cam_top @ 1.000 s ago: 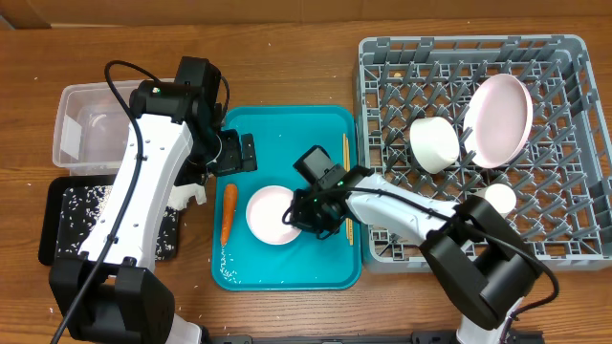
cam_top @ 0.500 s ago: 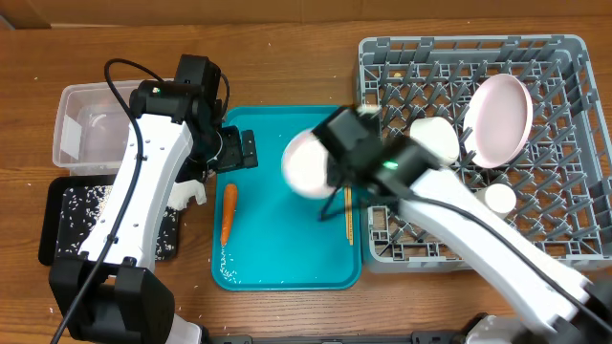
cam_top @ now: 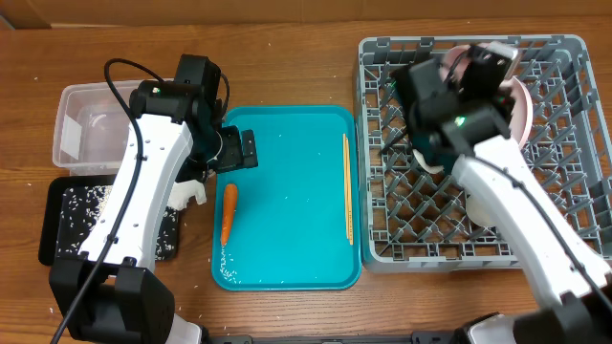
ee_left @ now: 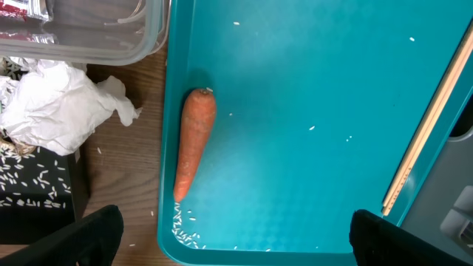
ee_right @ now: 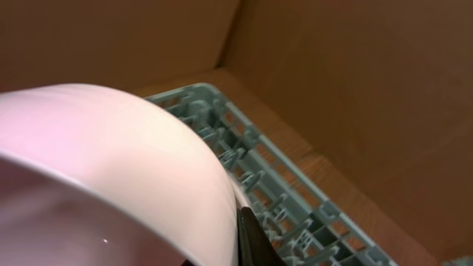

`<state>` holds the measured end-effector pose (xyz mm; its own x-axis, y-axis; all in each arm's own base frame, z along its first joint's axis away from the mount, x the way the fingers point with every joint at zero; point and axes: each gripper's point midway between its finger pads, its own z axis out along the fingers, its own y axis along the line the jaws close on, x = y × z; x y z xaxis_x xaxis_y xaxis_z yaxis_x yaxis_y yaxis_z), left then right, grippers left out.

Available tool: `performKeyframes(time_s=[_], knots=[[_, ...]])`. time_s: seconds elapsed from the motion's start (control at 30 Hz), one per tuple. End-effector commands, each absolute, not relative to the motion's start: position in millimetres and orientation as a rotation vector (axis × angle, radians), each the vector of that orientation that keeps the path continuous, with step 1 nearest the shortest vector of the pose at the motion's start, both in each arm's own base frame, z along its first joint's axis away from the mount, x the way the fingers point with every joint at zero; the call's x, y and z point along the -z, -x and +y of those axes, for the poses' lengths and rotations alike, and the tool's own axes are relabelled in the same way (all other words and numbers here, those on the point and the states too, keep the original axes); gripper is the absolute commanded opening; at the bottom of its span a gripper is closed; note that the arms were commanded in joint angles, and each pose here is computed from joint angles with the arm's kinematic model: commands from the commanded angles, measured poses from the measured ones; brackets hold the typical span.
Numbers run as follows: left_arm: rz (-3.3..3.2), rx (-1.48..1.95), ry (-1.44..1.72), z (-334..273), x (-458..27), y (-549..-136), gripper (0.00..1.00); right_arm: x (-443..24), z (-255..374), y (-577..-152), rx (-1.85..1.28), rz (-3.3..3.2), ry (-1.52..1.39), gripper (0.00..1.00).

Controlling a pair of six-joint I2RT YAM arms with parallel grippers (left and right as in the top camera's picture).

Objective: Sort waste into correct bins and load items into the dishwasher
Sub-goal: 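Carry the bowl over the rack and lower it in with right gripper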

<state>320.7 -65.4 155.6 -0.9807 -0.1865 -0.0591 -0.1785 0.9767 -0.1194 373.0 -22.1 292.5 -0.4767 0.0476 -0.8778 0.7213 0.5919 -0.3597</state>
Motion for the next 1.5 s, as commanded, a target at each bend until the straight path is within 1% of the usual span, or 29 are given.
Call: performKeyframes(time_s=[0.0, 0.17, 0.37, 0.5, 0.7, 0.73, 0.77, 0.87, 0.9, 0.93, 1.1, 1.2, 1.27, 1.4, 1.47], knots=[[3.056, 0.186, 0.289, -66.2, -154.3, -320.4, 1.00, -286.4, -44.3, -391.0, 1.117, 1.892, -0.571, 0.04], [3.056, 0.186, 0.289, -66.2, -154.3, -320.4, 1.00, -264.5, -42.8, -439.4, 1.250, 1.942, -0.380, 0.04], [3.056, 0.186, 0.289, -66.2, -154.3, -320.4, 1.00, -234.1, -30.4, -481.1, 1.374, 1.979, -0.161, 0.04], [3.056, 0.186, 0.289, -66.2, -154.3, -320.4, 1.00, -204.2, -29.6, -488.8, 1.438, 2.013, -0.103, 0.04], [3.056, 0.186, 0.289, -66.2, -154.3, -320.4, 1.00, -175.8, -28.1, -492.5, 1.488, 2.045, -0.054, 0.04], [3.056, 0.186, 0.289, -66.2, -154.3, -320.4, 1.00, -172.8, -27.4, -493.1, 1.487, 2.050, -0.045, 0.08], [3.056, 0.186, 0.289, -66.2, -154.3, -320.4, 1.00, -167.9, -25.5, -494.2, 1.479, 2.064, -0.025, 0.13], [3.056, 0.186, 0.289, -66.2, -154.3, -320.4, 1.00, -164.0, -17.2, -494.9, 1.456, 2.078, 0.010, 0.43], [3.056, 0.186, 0.289, -66.2, -154.3, -320.4, 1.00, -164.1, -13.8, -495.0, 1.453, 2.075, 0.017, 0.51], [3.056, 0.186, 0.289, -66.2, -154.3, -320.4, 1.00, -164.3, -8.9, -495.1, 1.446, 2.072, 0.027, 0.56], [3.056, 0.186, 0.289, -66.2, -154.3, -320.4, 1.00, -162.1, 14.3, -492.5, 1.434, 2.071, 0.100, 0.56], [3.056, 0.186, 0.289, -66.2, -154.3, -320.4, 1.00, -162.1, 29.1, -492.0, 1.415, 2.061, 0.130, 0.52], [3.056, 0.186, 0.289, -66.2, -154.3, -320.4, 1.00, -162.2, 33.7, -491.6, 1.410, 2.057, 0.139, 0.51], [3.056, 0.186, 0.289, -66.2, -154.3, -320.4, 1.00, -178.9, 28.6, -489.6, 1.439, 1.999, 0.047, 0.50], [3.056, 0.186, 0.289, -66.2, -154.3, -320.4, 1.00, -191.8, 28.0, -490.9, 1.371, 1.986, -0.004, 0.50]])
